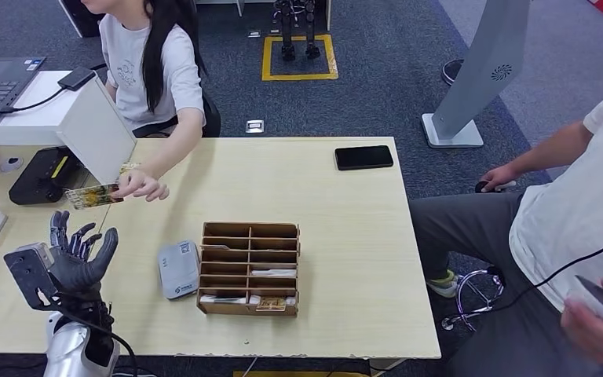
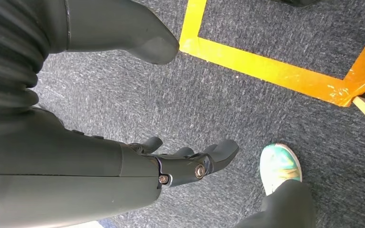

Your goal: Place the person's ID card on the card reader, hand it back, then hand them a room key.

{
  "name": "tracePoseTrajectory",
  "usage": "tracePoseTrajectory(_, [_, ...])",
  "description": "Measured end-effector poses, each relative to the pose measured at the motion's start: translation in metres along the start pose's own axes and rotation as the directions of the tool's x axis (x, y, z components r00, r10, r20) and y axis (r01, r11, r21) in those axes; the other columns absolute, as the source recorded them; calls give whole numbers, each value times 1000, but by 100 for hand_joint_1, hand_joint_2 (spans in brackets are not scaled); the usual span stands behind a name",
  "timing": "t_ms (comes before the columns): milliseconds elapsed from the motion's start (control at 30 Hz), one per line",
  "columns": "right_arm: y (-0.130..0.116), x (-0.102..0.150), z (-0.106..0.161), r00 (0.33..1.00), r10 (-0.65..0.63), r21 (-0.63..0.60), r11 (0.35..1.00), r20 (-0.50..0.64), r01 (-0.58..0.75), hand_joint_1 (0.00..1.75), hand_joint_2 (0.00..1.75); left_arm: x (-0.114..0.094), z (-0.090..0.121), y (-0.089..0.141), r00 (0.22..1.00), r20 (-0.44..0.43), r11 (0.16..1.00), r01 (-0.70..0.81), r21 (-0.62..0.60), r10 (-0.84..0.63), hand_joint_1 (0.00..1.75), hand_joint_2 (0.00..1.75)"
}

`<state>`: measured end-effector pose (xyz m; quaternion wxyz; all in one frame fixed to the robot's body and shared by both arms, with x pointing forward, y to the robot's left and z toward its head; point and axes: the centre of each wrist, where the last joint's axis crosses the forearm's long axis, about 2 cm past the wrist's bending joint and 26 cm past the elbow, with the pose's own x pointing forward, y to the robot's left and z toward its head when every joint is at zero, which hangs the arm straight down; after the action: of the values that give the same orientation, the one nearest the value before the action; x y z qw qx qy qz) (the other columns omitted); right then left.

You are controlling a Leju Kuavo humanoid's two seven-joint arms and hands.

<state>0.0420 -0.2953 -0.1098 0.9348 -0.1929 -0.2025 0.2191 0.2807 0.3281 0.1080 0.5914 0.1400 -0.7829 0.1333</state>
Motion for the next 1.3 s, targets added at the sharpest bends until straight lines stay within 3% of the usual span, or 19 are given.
tracePoseTrajectory(400, [0,-1,0,1000,-1,-1,1000,-2,1,0,175,-1,3,8,1000,0,1000,9,-26,-9,0,175])
tracePoseTrajectory(500, [0,-1,0,1000,-2,-1,1000,2,2,0,175,1,4,9,998,35,998,44,-35,-43,0,175])
tracePoseTrajectory(600, [1,-1,0,1000,-6,5,1000,8,6,0,175,6,8,8,969,179,974,194,-120,-171,0,175])
tracePoseTrajectory(700, [1,-1,1,1000,-9,22,1000,9,9,0,175,18,17,-1,863,408,864,425,-269,-298,0,175])
tracePoseTrajectory(767, [1,-2,1,1000,-10,29,1000,10,10,0,175,27,24,-12,770,548,780,548,-303,-328,0,175])
tracePoseTrajectory(867, [0,-2,0,1000,-15,32,999,21,14,0,175,37,37,-31,676,679,707,627,-326,-286,0,175])
tracePoseTrajectory(1000, [0,-1,0,1000,-16,35,999,23,15,0,175,46,59,-57,590,781,645,682,-346,-205,0,175])
tracePoseTrajectory(1133, [-1,-2,0,1000,-13,36,999,19,13,0,175,50,76,-72,496,846,631,724,-279,-197,0,175])
tracePoseTrajectory(1300, [-2,-2,-1,1000,-13,34,999,18,12,0,175,51,87,-79,484,860,624,725,-293,-159,0,175])
